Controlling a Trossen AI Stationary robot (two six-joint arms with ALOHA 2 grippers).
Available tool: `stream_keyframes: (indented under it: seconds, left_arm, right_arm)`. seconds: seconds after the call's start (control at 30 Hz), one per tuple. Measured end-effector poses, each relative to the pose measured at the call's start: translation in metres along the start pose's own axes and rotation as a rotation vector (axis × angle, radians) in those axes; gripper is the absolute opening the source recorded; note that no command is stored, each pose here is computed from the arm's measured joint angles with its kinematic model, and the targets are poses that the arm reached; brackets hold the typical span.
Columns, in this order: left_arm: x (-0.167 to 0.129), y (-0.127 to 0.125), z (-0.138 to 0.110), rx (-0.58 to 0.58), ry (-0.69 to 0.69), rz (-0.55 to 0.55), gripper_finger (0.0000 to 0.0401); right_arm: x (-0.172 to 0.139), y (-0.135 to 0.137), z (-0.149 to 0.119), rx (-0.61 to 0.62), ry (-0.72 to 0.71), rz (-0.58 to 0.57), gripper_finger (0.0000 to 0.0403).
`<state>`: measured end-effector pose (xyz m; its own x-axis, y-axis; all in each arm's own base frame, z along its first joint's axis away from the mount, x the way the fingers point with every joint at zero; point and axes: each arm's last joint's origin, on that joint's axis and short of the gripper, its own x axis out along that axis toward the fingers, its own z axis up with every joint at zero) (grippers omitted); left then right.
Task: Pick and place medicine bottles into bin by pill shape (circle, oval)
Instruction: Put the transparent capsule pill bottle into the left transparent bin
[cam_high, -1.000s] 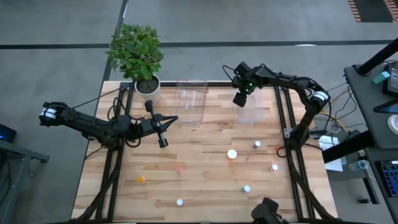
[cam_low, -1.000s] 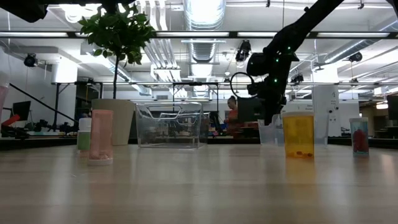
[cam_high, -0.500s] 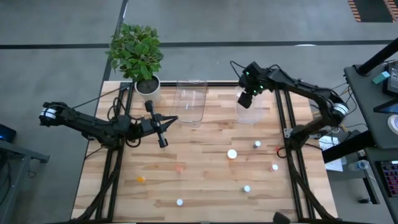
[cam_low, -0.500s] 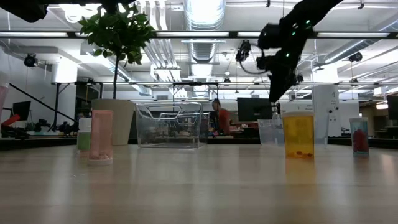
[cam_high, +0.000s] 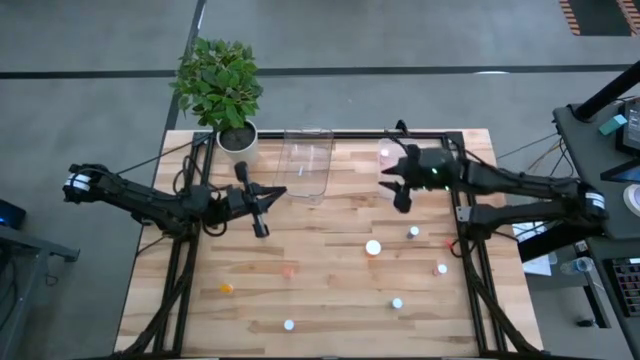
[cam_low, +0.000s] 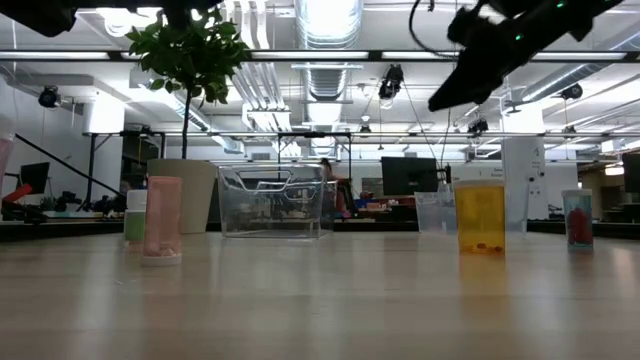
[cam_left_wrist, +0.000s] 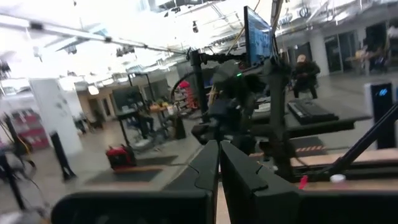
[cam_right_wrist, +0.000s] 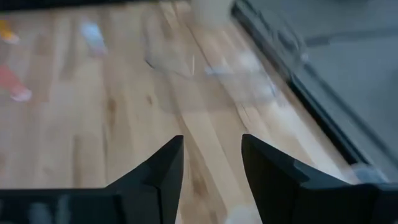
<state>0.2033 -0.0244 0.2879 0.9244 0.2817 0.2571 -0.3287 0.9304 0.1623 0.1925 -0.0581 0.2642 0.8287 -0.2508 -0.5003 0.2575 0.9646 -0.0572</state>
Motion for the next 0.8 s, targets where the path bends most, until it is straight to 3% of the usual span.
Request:
stream_keyframes:
  seconds: [0.37,0.57,0.8]
  left_arm:
    - [0.009,-0.011,-0.011,-0.262,0.057,-0.030,0.0000]
    - [0.026,-0.023,-0.011,-0.285,0.083,-0.045,0.0000]
    - [0.053,-0.031,0.011,-0.303,0.045,-0.041,0.0000]
  right_arm:
    - [-0.019,0.039,-0.015,-0.166,-0.268,0.083,0.0130]
    - [-0.021,0.043,-0.028,-0.212,-0.341,0.096,0.0127]
    - [-0.029,0.041,-0.030,-0.240,-0.412,0.087,0.0124]
